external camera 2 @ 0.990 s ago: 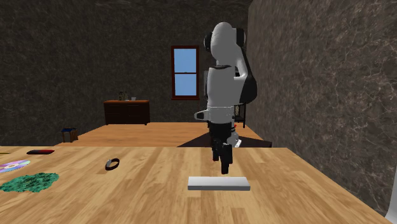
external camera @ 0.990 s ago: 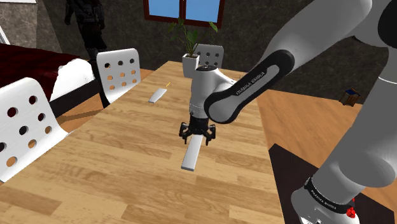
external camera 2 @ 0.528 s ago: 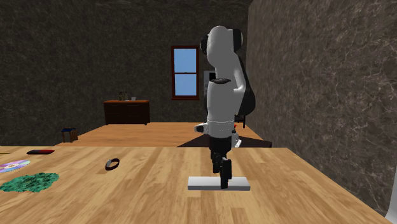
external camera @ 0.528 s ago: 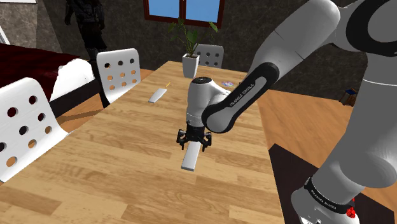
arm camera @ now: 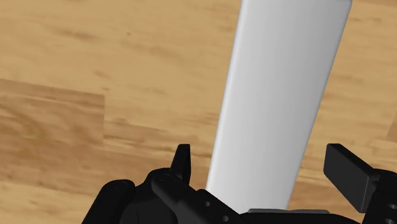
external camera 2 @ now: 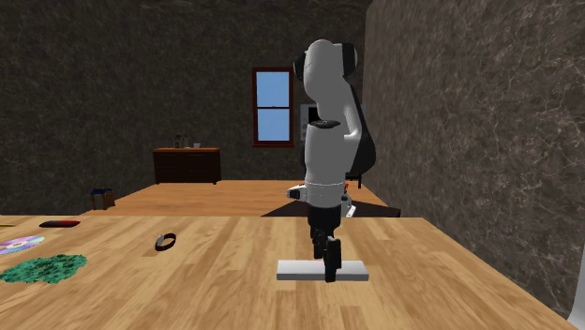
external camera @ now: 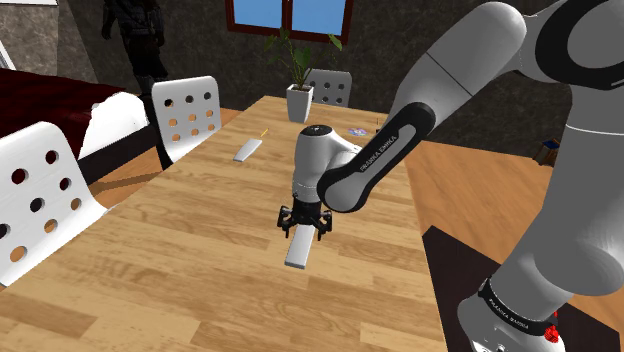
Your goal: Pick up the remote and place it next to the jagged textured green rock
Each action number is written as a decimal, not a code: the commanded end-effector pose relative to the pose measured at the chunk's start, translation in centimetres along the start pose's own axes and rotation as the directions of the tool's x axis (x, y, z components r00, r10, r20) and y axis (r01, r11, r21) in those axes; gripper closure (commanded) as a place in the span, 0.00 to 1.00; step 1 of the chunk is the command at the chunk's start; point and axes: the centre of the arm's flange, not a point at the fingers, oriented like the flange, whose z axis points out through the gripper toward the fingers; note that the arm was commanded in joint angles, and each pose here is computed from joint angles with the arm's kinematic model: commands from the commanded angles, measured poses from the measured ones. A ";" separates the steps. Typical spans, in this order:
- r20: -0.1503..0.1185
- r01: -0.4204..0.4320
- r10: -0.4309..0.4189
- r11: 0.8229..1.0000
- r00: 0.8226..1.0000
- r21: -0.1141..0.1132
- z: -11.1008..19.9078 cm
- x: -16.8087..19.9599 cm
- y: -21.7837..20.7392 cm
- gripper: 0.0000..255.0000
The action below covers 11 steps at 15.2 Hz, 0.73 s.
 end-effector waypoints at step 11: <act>0.000 0.000 0.000 1.000 1.000 0.000 0.0 0.0 0.0 1.00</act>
